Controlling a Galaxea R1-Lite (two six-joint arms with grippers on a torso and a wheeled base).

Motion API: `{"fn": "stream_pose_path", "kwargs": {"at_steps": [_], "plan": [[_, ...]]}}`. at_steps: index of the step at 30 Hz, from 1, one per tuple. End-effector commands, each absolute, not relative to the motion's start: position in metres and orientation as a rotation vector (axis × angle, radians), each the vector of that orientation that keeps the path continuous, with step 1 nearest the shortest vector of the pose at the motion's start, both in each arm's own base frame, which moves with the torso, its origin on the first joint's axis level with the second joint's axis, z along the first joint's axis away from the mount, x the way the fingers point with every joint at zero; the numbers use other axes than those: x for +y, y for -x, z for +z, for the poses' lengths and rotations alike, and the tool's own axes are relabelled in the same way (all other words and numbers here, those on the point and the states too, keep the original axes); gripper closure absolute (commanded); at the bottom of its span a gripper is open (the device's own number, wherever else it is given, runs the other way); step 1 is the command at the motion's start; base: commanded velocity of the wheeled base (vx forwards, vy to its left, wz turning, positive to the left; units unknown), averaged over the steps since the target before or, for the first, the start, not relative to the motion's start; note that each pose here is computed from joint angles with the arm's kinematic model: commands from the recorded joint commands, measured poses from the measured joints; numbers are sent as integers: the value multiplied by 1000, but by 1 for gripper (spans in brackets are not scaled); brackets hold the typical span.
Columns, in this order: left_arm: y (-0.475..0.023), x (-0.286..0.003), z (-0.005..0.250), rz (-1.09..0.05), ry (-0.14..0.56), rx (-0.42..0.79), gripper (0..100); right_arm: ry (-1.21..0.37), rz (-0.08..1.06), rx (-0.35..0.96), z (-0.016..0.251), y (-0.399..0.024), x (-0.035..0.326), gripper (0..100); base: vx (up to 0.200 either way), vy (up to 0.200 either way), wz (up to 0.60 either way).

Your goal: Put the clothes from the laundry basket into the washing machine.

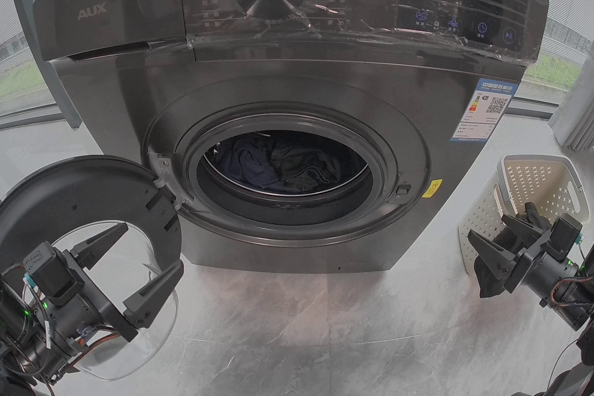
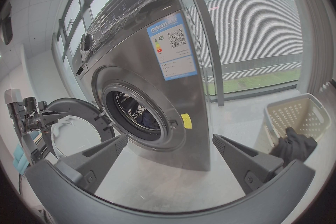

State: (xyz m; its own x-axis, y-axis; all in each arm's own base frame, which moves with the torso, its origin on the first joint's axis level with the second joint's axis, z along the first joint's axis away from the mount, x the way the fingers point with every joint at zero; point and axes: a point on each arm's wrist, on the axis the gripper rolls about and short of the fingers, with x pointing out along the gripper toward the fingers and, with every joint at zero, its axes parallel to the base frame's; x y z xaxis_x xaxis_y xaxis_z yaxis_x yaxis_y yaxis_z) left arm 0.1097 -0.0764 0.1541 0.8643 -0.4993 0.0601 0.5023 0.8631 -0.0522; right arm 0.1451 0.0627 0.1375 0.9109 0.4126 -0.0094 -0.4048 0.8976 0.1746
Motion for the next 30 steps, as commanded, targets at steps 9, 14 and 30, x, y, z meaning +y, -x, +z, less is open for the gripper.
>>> {"fn": "stream_pose_path", "kwargs": {"at_steps": [9, 14, 30], "plan": [[-65, -25, 149, -287, 30, -62, 0, -160, 291, 72, 140, -78, 26, 0, -67, 0, 0], [-40, -11, 137, -220, 33, -41, 0, -123, 173, 8, 135, -45, 8, 0, 0, 0, 0], [-6, -1, 115, -183, 34, -40, 0, -80, 139, -27, 132, -4, 1, 0, 0, -150, 0]]}}
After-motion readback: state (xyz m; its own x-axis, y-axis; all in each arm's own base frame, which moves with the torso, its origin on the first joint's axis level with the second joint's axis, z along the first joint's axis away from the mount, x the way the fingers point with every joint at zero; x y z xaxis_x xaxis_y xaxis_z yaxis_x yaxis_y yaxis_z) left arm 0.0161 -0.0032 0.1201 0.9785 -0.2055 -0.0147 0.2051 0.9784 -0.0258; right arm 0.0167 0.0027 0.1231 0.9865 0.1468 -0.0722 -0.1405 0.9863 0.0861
